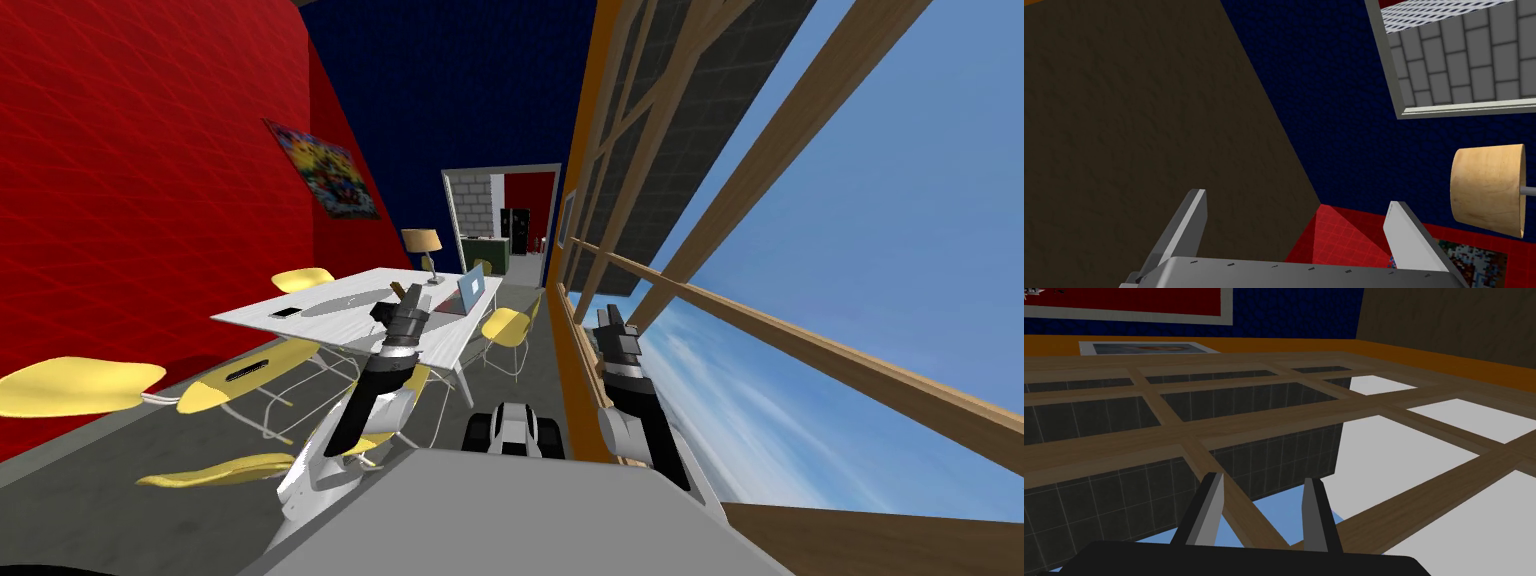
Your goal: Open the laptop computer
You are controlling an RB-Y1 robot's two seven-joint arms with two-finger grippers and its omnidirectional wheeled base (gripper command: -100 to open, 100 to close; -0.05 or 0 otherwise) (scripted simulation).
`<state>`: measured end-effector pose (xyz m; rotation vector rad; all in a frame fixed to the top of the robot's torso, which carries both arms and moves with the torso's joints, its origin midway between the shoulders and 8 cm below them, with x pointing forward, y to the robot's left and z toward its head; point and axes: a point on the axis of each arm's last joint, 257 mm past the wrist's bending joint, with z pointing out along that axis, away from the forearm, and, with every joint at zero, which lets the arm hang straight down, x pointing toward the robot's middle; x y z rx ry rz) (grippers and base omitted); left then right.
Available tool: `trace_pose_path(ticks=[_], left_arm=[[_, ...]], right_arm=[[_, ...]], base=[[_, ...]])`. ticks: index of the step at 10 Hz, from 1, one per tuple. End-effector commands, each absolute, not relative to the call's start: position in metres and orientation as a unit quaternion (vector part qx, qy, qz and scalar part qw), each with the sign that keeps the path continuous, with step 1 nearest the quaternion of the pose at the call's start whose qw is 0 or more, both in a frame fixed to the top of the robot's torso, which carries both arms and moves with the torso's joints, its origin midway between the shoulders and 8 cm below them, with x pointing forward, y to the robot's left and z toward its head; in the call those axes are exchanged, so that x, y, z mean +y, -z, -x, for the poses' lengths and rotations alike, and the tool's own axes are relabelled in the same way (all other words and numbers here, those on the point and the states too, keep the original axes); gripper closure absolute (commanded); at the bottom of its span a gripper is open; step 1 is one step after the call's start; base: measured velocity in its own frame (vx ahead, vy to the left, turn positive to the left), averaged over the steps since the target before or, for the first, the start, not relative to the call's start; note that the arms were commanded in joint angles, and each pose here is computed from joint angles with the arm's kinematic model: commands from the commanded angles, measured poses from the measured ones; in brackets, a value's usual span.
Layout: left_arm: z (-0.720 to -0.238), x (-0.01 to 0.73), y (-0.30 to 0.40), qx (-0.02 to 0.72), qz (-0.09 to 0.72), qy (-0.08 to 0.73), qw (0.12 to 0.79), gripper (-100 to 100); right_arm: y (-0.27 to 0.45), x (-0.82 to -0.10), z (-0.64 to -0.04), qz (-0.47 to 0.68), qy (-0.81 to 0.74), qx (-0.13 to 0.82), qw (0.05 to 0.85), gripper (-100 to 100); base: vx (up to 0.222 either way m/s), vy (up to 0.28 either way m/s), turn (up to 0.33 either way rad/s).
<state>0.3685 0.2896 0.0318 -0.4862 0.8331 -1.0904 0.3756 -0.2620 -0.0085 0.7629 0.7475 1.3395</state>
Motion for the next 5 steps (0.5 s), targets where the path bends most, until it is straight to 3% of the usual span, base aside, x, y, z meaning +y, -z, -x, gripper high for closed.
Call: trace_pose_path(ticks=[1,5], left_arm=[[-0.383,0.296,-0.019,0.41,0.229,0.476,0.743,-100],[-0.407,0.315,0.008,0.458,0.25,0.432,0.736,-100]], right_arm=[[0.008,-0.262,-0.376,-0.336,-0.591,0.33,0.655,0],[0.008,-0.262,-0.376,-0.336,-0.591,0.33,0.655,0]], base=[[0.068,-0.073,-0.104],[0.087,-0.064,-0.124]])
